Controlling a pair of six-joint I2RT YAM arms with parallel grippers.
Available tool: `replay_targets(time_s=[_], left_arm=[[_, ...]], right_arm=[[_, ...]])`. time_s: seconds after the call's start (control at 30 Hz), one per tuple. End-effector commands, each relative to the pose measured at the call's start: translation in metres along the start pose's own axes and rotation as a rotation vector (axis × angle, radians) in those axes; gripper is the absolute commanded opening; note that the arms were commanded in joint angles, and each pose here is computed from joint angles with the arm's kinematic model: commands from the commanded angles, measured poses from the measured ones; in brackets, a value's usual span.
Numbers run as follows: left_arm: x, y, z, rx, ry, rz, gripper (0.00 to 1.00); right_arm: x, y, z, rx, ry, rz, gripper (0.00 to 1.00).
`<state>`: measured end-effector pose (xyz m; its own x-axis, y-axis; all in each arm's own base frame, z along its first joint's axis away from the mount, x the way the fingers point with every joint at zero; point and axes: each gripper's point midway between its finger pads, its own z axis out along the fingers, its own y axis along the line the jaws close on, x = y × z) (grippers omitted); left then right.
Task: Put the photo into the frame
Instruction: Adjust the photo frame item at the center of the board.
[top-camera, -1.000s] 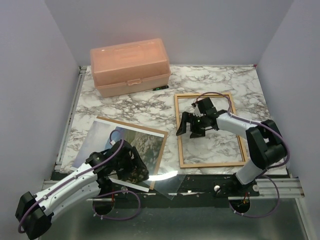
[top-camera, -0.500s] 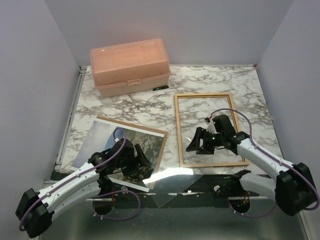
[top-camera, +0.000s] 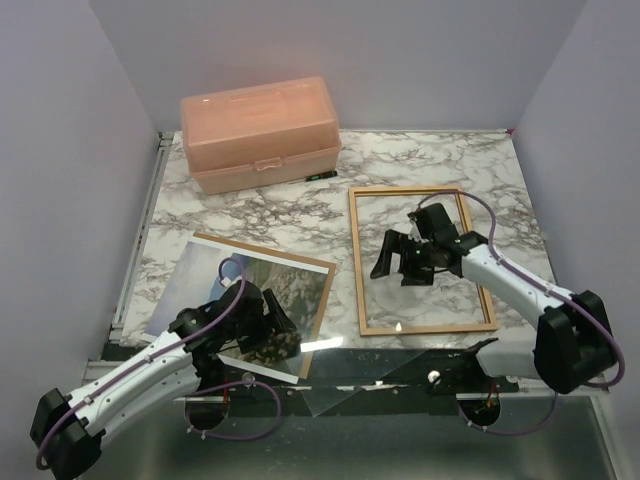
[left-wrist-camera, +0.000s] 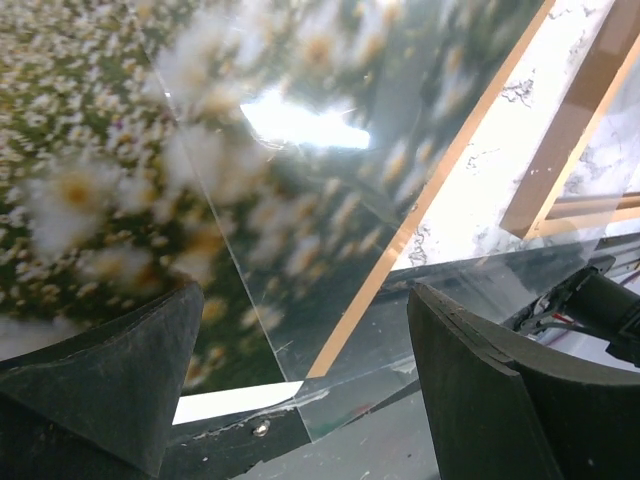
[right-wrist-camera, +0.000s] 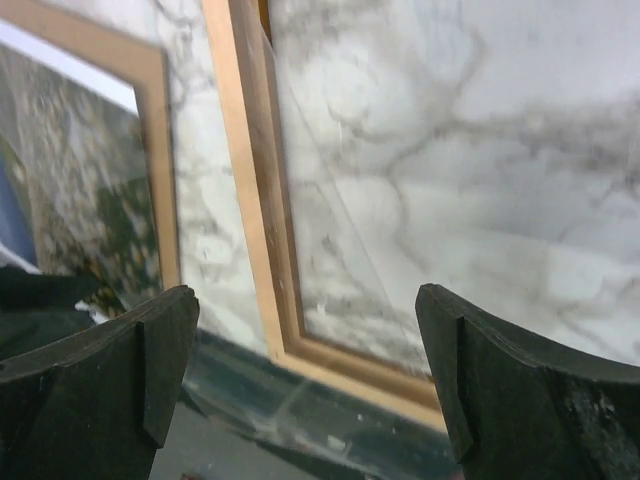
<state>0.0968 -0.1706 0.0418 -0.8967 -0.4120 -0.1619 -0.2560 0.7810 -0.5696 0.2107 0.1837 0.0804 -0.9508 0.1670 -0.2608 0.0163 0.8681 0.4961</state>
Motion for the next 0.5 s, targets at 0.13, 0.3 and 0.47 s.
replay_targets(time_s=[0.13, 0.3, 0.47], left_arm=[[-0.001, 0.038, -0.003, -0.131, -0.046, -0.027, 0.86], [0.000, 0.029, 0.003, -0.090, -0.032, -0.032, 0.87], [0.000, 0.015, 0.010, -0.047, -0.014, -0.026, 0.87]], right_arm=[[-0.042, 0.020, 0.046, -0.043, 0.046, -0.153, 0.99], [-0.031, 0.025, 0.069, -0.117, 0.142, -0.155, 0.93], [-0.012, 0.038, 0.062, -0.237, 0.189, -0.138, 0.83]])
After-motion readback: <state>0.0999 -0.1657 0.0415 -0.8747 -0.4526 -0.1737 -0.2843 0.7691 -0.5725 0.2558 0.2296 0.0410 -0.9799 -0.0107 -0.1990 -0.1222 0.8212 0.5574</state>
